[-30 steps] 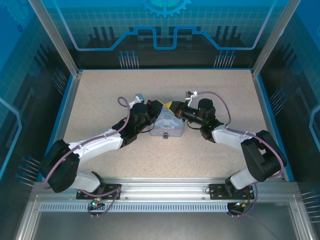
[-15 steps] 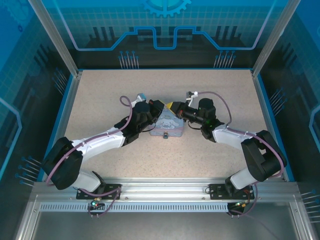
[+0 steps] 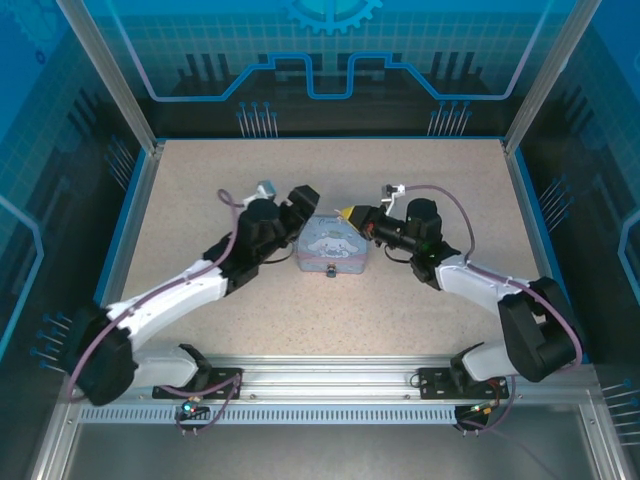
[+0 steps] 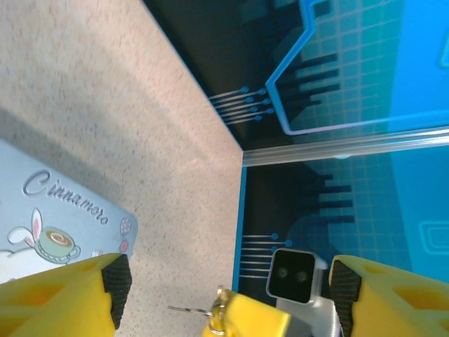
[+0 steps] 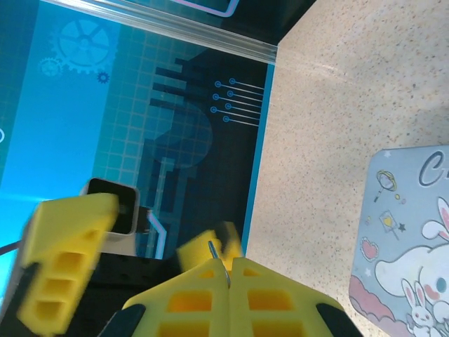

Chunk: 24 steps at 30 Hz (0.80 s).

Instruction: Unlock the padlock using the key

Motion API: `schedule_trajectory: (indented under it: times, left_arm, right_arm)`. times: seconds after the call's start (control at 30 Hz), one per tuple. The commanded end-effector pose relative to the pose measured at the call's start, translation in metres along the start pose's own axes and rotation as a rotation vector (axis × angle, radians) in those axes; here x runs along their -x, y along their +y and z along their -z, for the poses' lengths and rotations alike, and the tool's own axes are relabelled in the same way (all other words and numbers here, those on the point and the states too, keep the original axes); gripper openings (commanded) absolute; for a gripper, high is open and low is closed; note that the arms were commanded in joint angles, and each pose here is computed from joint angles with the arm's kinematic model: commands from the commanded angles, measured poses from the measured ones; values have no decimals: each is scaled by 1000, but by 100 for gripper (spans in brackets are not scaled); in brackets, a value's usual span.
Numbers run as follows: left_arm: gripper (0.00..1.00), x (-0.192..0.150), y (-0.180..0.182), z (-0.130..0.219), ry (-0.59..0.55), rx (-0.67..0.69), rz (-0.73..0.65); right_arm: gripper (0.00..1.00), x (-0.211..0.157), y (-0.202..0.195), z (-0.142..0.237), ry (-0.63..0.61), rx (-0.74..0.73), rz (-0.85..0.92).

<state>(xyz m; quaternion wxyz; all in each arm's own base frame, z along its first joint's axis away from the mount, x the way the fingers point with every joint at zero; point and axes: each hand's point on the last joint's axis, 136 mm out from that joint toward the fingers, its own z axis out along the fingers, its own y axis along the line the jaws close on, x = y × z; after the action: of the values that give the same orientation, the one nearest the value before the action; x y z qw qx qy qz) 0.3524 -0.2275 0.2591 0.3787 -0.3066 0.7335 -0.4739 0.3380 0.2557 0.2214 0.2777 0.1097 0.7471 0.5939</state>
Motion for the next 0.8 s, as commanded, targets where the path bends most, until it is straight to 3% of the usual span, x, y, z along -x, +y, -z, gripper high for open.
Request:
schedule_trajectory:
  times: [0.0,0.23,0.43,0.6,0.77]
  left_arm:
    - [82,10,21,30,59,57,-150]
    - [96,-22,39,61,312,32,-391]
    - [99,-74,65,64,452,-15,-525]
    - [99,-108,104,60,483,21,-637]
    - [99,-115,122,53,447,20,-711]
  right_arm:
    - [0,0,-7,18,-7,-68,43]
    - [0,10,-21,50,-40,-159,43]
    - [0,21,-27,54,-56,-206,-6]
    - [0,27,-34,45,-61,-208,-62]
    - [0,25,-49,30,-54,-205,-101]
